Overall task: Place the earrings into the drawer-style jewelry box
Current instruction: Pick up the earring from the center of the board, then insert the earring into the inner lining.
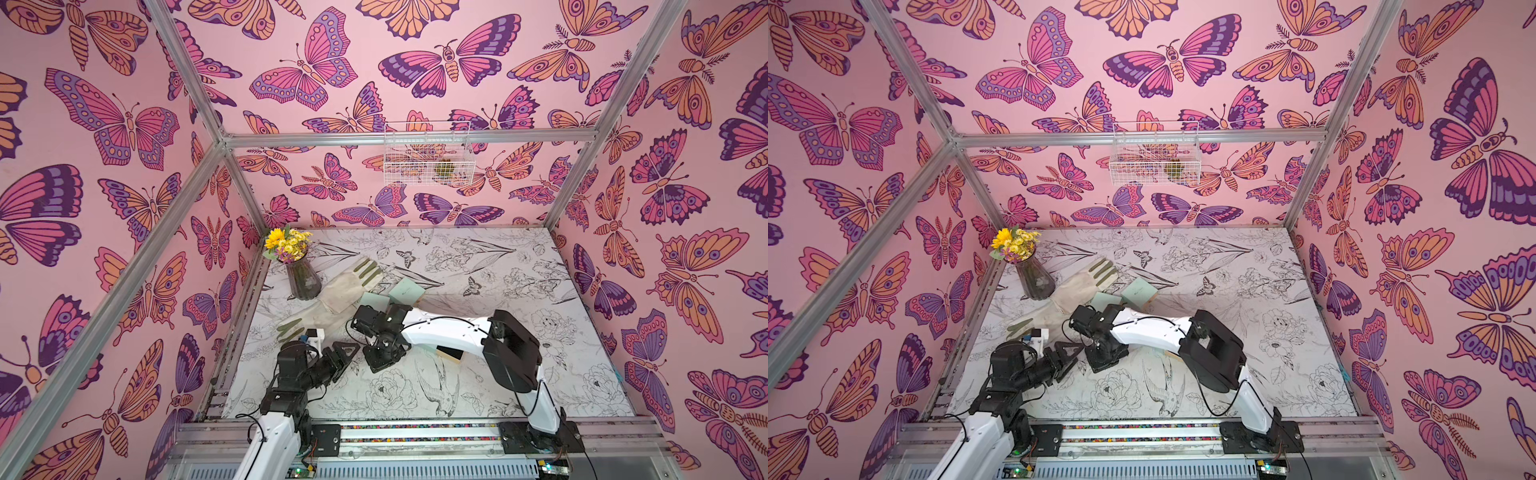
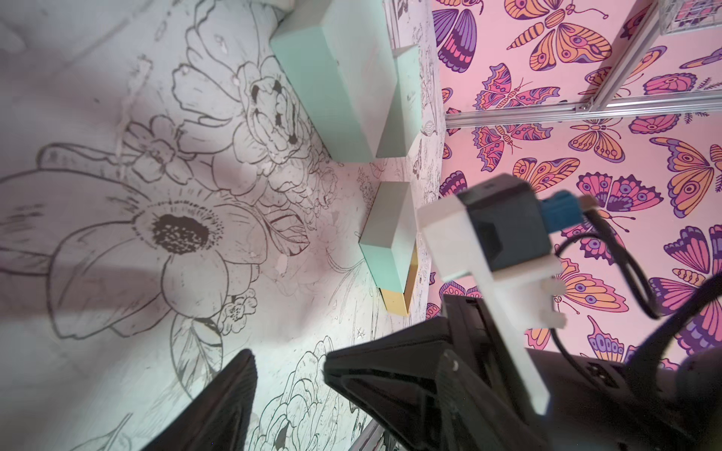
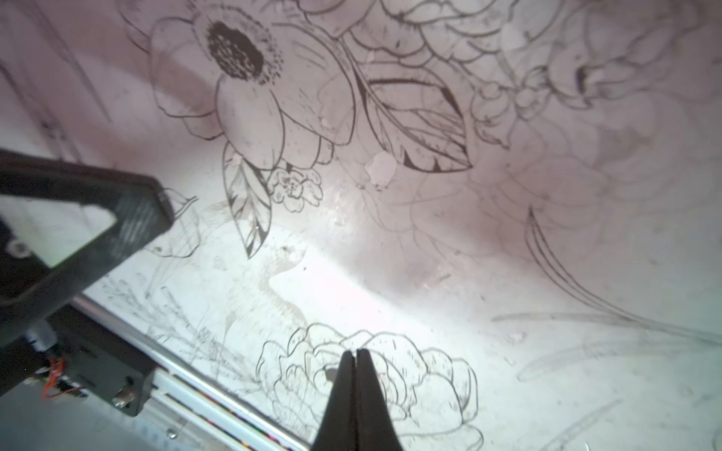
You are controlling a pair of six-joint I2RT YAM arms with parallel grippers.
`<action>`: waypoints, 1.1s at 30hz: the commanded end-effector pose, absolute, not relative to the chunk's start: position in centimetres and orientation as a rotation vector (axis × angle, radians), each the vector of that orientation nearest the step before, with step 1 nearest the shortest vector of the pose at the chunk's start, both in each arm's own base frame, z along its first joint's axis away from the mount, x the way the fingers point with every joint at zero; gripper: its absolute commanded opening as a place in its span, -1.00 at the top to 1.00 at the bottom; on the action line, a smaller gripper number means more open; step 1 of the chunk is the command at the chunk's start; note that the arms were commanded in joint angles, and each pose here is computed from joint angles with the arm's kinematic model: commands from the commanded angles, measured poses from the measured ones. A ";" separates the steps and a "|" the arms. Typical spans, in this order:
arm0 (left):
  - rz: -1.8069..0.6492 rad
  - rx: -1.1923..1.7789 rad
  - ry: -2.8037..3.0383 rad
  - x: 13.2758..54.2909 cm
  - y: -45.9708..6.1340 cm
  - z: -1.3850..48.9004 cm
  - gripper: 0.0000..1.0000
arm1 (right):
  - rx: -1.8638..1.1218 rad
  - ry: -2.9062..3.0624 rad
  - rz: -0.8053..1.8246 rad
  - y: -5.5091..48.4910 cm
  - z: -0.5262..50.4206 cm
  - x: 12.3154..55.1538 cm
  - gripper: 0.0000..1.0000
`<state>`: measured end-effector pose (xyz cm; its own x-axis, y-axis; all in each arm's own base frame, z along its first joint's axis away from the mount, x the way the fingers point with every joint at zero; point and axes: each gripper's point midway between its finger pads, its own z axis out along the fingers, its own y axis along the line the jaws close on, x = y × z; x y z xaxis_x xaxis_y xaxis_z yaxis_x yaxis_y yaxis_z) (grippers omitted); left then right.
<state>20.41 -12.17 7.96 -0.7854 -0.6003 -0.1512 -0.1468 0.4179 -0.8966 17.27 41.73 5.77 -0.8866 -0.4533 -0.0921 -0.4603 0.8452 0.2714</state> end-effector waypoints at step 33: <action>-1.195 0.369 2.412 27.2 -32.2 11.8 -0.75 | 0.266 2.727 0.903 20.6 9.7 24.7 1.00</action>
<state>26.66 -30.79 11.13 -0.9006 0.0168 -0.4343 0.3491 0.6232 -0.6998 24.73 21.17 9.47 -0.9491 0.2765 -0.1508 0.1282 0.7765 0.6169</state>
